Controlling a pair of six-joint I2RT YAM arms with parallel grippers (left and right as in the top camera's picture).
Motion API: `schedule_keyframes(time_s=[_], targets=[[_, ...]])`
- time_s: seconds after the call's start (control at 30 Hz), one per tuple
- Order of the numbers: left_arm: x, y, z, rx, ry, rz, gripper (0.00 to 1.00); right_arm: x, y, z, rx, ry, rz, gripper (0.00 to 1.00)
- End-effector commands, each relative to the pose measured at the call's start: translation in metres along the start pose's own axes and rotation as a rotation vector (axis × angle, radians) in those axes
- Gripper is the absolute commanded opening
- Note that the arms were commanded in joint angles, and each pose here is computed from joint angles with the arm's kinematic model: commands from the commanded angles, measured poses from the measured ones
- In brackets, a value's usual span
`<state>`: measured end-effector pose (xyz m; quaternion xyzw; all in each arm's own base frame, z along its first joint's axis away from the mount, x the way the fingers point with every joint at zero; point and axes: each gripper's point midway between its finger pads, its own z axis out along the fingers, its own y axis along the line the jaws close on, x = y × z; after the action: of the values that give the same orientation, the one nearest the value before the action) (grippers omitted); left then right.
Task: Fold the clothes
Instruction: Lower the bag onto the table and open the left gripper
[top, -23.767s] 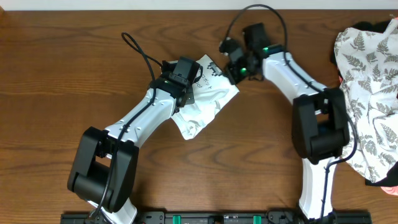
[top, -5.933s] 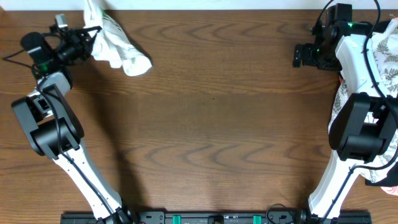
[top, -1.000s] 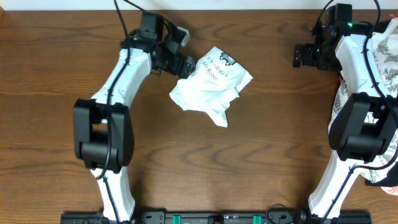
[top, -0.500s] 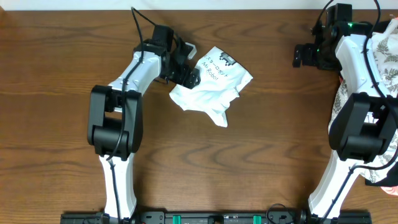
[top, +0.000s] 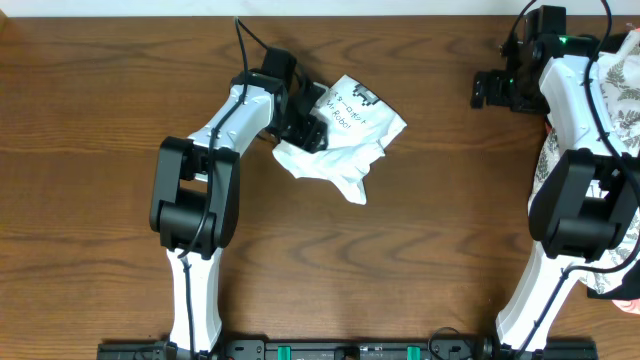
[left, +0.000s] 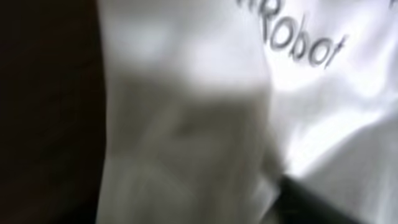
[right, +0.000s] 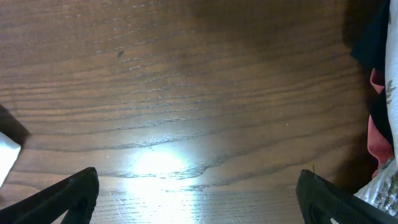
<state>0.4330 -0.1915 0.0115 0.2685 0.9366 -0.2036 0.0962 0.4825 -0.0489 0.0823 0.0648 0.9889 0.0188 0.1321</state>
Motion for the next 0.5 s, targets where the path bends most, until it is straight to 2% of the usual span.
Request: schedule_keyframes(time_s=[0.0,0.13,0.17,0.23,0.47], targets=[[0.013,0.003,0.011,0.004,0.046,-0.010,0.41,0.000,0.000,-0.002,0.005,-0.003,0.008,0.99],[0.012,0.002,0.010,0.007,0.043,-0.009,0.22,0.000,0.000,-0.002,0.005,-0.003,0.008,0.99],[0.011,0.001,0.008,0.009,0.038,-0.007,0.14,0.000,0.000,-0.002,0.005,-0.003,0.008,0.99],[0.007,-0.001,0.002,0.007,0.031,-0.004,0.06,0.000,0.000,-0.002,0.005,-0.003,0.008,0.99],[-0.021,-0.015,-0.045,-0.019,-0.074,0.042,0.06,0.000,0.000,-0.002,0.005,-0.003,0.008,0.99]])
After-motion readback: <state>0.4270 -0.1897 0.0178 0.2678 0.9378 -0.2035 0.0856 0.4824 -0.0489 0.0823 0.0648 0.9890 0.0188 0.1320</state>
